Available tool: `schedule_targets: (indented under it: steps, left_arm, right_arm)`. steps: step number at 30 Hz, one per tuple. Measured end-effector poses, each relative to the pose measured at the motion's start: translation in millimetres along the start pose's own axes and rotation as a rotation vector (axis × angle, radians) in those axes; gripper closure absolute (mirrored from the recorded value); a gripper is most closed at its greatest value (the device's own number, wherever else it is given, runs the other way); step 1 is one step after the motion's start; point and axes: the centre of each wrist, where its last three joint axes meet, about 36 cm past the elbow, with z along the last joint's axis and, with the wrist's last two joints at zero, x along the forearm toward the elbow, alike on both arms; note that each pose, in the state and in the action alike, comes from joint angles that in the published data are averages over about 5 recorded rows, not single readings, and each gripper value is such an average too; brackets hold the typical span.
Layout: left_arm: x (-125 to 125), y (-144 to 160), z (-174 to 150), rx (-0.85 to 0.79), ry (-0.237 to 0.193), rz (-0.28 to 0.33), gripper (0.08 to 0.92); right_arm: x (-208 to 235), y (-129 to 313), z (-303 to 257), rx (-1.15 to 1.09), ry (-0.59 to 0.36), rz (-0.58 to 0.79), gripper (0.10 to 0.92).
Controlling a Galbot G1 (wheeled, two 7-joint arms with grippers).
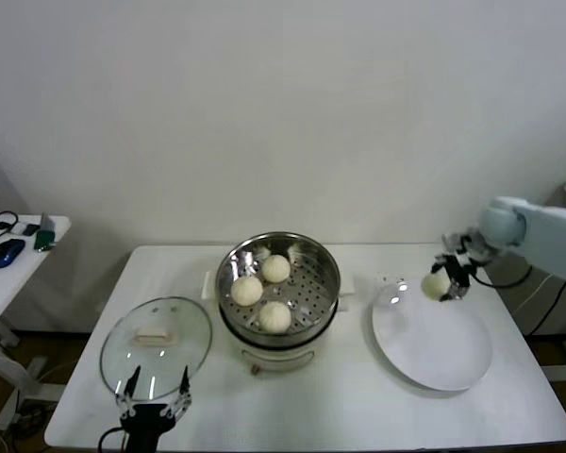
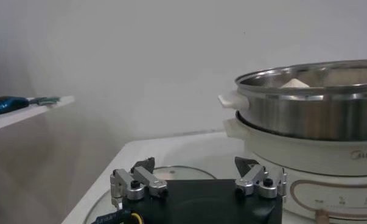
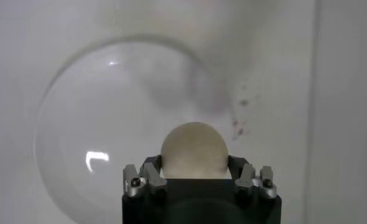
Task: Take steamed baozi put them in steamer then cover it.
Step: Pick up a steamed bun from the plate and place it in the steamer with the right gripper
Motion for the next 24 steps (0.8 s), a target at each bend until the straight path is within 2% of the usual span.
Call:
schedule_targets:
  steps: [5,10,16,24]
  left_arm:
    - [-1.6,2.0,-0.8,0.002,-0.003,0.0,0.177]
    - [-3.0,3.8,-1.5,0.008,-0.006,-0.004,0.177]
    - [-4.1,5.6,-0.1,0.014,-0.004,-0.008,0.177]
    - [-4.0,8.8,2.3,0.013,0.0,-0.012,0.177]
  right_arm:
    - [61.6,-16.1,-69.8,0.042,-0.081,0.05,0.318]
    - [87.1,-11.5,-136.4,0.089,-0.146,0.049,0.318]
    - [76.6,0.1,-196.6,0.134,-0.163,0.02,0.318]
    - [26.6,10.5,-242.9,0.17,-0.143,-0.029,0.318]
